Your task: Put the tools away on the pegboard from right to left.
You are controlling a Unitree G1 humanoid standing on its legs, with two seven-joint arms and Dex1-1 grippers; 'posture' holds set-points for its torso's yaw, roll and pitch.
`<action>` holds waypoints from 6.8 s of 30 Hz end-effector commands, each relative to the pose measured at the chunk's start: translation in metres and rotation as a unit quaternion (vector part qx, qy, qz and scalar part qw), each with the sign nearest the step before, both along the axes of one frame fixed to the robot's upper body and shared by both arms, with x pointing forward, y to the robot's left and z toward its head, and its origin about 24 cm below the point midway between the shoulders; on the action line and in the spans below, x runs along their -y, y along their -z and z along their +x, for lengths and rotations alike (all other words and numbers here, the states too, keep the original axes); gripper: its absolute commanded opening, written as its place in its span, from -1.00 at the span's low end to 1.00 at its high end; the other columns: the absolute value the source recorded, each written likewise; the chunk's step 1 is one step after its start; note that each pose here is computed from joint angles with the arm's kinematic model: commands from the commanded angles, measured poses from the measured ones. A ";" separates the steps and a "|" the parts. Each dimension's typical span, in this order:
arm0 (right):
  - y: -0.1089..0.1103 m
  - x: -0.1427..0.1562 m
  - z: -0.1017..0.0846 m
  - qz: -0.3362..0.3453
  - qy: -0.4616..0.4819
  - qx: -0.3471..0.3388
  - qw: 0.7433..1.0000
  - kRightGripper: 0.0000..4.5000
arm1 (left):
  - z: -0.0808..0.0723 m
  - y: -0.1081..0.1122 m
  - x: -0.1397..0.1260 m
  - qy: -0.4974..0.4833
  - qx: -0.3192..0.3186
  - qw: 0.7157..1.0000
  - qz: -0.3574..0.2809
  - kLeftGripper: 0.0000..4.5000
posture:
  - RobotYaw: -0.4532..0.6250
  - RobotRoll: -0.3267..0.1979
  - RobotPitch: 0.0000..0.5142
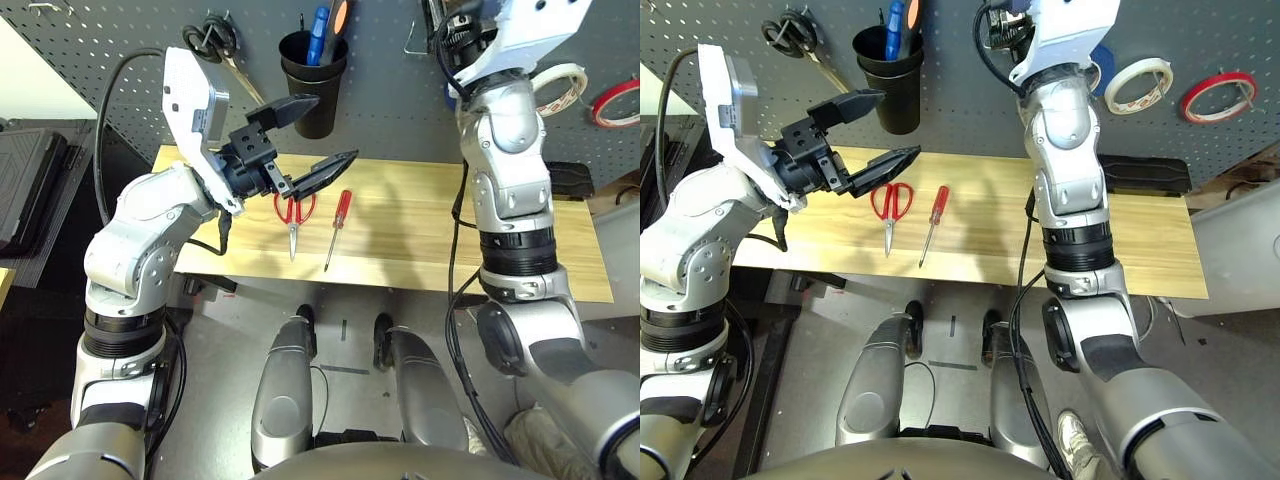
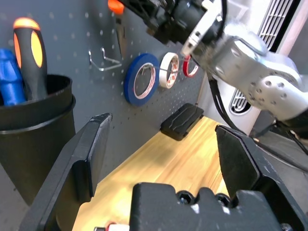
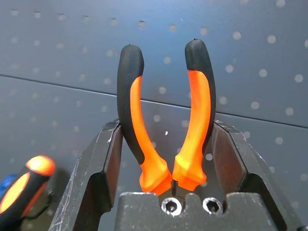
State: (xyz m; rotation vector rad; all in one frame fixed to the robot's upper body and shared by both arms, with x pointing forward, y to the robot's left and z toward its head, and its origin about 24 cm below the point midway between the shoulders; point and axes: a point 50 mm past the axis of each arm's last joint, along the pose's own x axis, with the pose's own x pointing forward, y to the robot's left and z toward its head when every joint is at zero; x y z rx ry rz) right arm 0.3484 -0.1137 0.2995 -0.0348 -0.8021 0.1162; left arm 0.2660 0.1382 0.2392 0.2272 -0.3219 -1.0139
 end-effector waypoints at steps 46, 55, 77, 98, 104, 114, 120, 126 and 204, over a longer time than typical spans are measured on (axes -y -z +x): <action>0.020 -0.025 0.016 -0.014 0.001 0.023 1.000 0.37 | -0.008 0.010 0.001 -0.012 -0.008 1.000 0.020 1.00 | 0.27 0.25 0.16; 0.045 -0.025 0.021 -0.049 0.004 -0.019 0.999 0.91 | -0.005 0.016 0.000 -0.016 -0.021 0.999 0.028 1.00 | 0.26 0.25 0.18; 0.142 0.038 -0.045 -0.273 -0.080 -0.128 0.950 0.99 | 0.014 0.086 0.008 -0.118 -0.144 0.981 0.048 1.00 | 0.20 0.25 0.24; 0.229 0.075 -0.086 -0.364 -0.117 -0.411 0.827 0.99 | 0.074 0.181 0.059 -0.262 -0.292 0.910 0.133 1.00 | 0.06 0.25 0.36; 0.232 0.077 -0.097 -0.371 -0.110 -0.422 0.820 0.99 | 0.088 0.193 0.066 -0.272 -0.315 0.899 0.134 1.00 | -0.04 0.25 0.40; 0.228 0.076 -0.112 -0.365 -0.093 -0.423 0.824 0.99 | 0.101 0.204 0.071 -0.286 -0.340 0.885 0.138 1.00 | -0.21 0.25 0.38; 0.223 0.077 -0.119 -0.356 -0.095 -0.422 0.828 1.00 | 0.095 0.217 0.073 -0.292 -0.375 0.869 0.136 0.73 | -0.27 0.25 0.35; 0.221 0.077 -0.121 -0.352 -0.103 -0.419 0.831 1.00 | 0.094 0.221 0.071 -0.311 -0.380 0.862 0.126 -0.26 | -0.26 0.25 0.33; 0.059 0.168 -0.079 -0.197 -0.336 -0.202 0.899 1.00 | 0.027 -0.076 -0.010 -0.247 -0.026 0.925 -0.287 -0.63 | 0.14 0.25 0.14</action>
